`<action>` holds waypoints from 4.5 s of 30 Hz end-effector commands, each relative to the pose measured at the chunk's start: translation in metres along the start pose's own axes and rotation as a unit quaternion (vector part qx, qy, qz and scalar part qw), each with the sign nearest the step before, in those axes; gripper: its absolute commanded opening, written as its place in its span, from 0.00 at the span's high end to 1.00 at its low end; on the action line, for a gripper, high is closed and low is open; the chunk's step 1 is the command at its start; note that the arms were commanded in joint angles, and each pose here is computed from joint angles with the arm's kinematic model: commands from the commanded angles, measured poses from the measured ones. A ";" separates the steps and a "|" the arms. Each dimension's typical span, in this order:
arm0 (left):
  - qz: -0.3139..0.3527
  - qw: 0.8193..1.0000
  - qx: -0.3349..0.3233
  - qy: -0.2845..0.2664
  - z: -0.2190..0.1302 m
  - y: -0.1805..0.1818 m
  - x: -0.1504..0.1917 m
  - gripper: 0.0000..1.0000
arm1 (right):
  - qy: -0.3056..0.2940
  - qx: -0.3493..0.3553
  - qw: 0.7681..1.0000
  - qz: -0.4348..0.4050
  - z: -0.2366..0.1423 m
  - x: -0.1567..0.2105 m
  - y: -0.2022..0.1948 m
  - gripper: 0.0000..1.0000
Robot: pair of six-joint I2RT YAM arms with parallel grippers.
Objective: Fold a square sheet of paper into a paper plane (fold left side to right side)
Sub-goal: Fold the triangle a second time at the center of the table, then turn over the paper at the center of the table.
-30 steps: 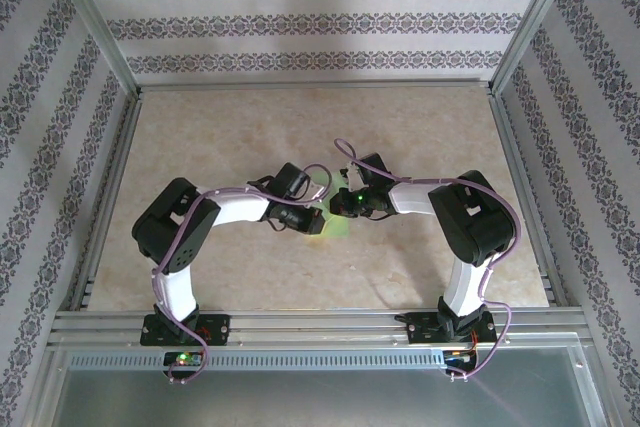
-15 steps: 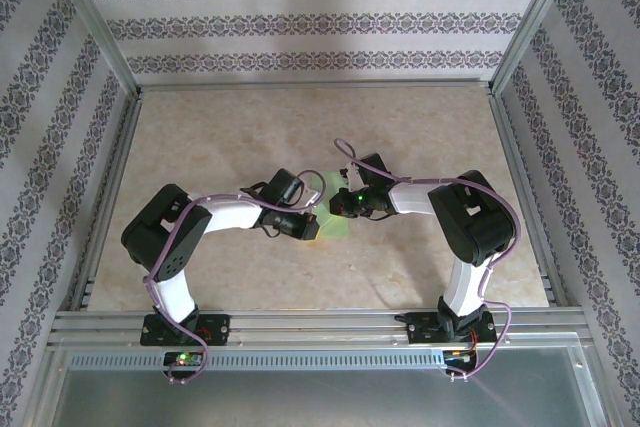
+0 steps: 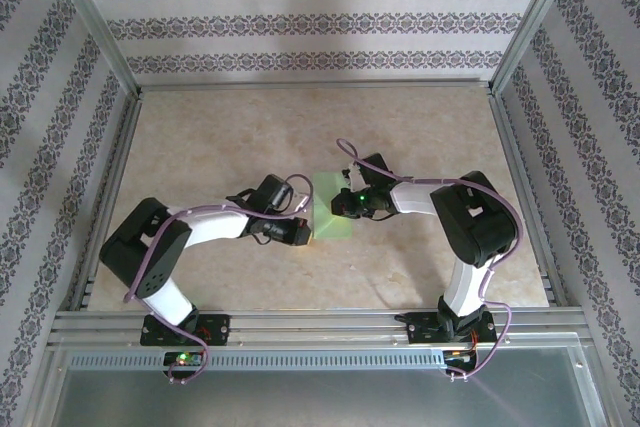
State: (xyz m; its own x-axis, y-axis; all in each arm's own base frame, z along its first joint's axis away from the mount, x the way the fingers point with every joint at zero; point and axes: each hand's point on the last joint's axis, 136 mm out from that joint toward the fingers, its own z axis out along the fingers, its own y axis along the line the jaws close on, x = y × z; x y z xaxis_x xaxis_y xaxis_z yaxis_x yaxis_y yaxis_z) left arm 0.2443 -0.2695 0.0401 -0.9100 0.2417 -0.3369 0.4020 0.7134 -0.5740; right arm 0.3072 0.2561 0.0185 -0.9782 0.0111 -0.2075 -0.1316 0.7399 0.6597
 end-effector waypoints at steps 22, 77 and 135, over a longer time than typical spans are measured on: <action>-0.055 0.993 0.059 -0.091 0.015 0.013 -0.086 0.60 | -0.107 0.032 0.994 0.015 -0.101 -0.013 -0.007 0.33; -0.055 0.980 0.045 -0.183 -0.012 0.009 -0.102 0.97 | -0.072 -0.070 0.994 0.037 -0.020 -0.033 0.017 0.36; -0.089 0.878 0.162 -0.441 -0.257 -0.058 -0.168 0.00 | -0.302 -0.221 0.918 -0.127 -0.235 -0.114 0.163 1.00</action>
State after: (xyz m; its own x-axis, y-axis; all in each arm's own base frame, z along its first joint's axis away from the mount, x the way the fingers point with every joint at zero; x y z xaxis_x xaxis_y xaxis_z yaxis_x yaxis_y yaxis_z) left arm 0.3511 -0.1775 0.2816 -0.5801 -0.5103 -0.6349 0.3496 0.5481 -0.7599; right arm 0.3722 0.2127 0.2647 -0.7156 0.3527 -0.6029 -0.4000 0.5007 0.7677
